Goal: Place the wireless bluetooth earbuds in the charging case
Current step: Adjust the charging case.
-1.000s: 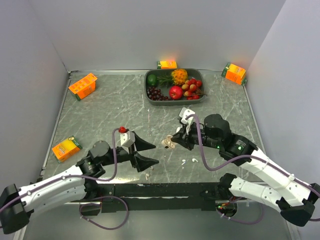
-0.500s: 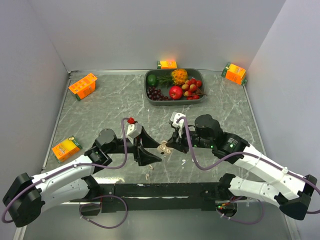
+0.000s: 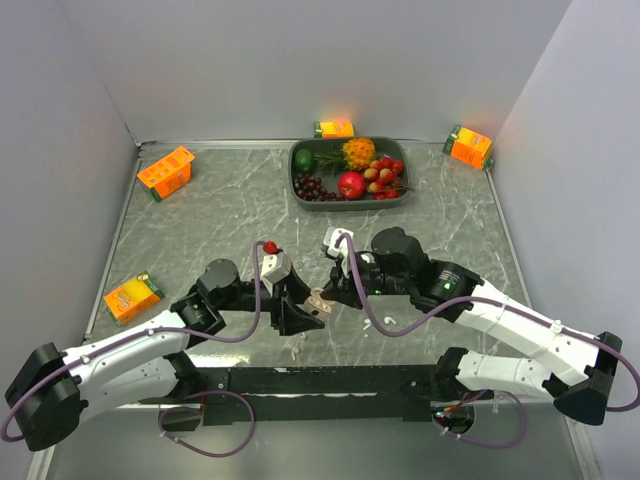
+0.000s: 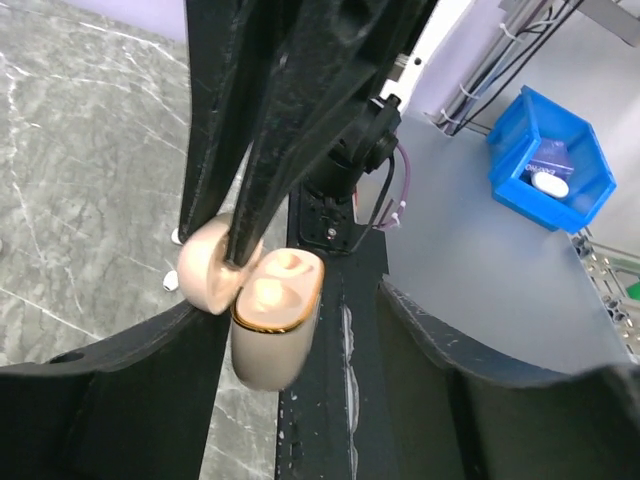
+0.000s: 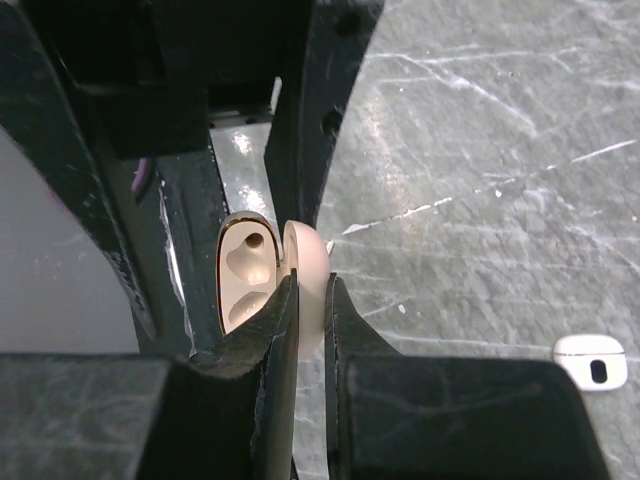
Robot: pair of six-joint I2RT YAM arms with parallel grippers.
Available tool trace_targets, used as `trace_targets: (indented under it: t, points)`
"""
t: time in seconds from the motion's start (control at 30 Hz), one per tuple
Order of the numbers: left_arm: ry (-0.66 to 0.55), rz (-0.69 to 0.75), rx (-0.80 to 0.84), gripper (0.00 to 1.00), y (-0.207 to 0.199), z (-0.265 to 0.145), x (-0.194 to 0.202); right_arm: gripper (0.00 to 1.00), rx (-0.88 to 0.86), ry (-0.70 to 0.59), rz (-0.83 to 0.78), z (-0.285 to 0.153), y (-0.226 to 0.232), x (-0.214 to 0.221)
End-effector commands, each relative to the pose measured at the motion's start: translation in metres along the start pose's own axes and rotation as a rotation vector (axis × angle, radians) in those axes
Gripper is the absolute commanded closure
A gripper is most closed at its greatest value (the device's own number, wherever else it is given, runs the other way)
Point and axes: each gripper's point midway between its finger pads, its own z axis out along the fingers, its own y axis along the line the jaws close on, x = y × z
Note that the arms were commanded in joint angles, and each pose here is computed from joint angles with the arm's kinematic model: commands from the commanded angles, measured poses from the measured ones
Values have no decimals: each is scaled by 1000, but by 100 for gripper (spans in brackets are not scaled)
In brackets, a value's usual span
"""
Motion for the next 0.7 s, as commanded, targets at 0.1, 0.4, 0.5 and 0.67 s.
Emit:
trace_targets:
  t: [0.1, 0.4, 0.5, 0.67]
  points:
    - [-71, 78, -4, 43, -5, 0, -23, 100, -35, -111, -50, -6, 15, -44]
    - [-62, 81, -7, 51, -6, -1, -21, 100, -37, -124, -51, -6, 18, -47]
    - [-68, 78, -10, 45, -6, -2, -21, 100, -36, -130, -54, -8, 18, -50]
    - [-67, 74, -9, 43, -6, -2, -20, 100, -35, -130, -58, -10, 18, -50]
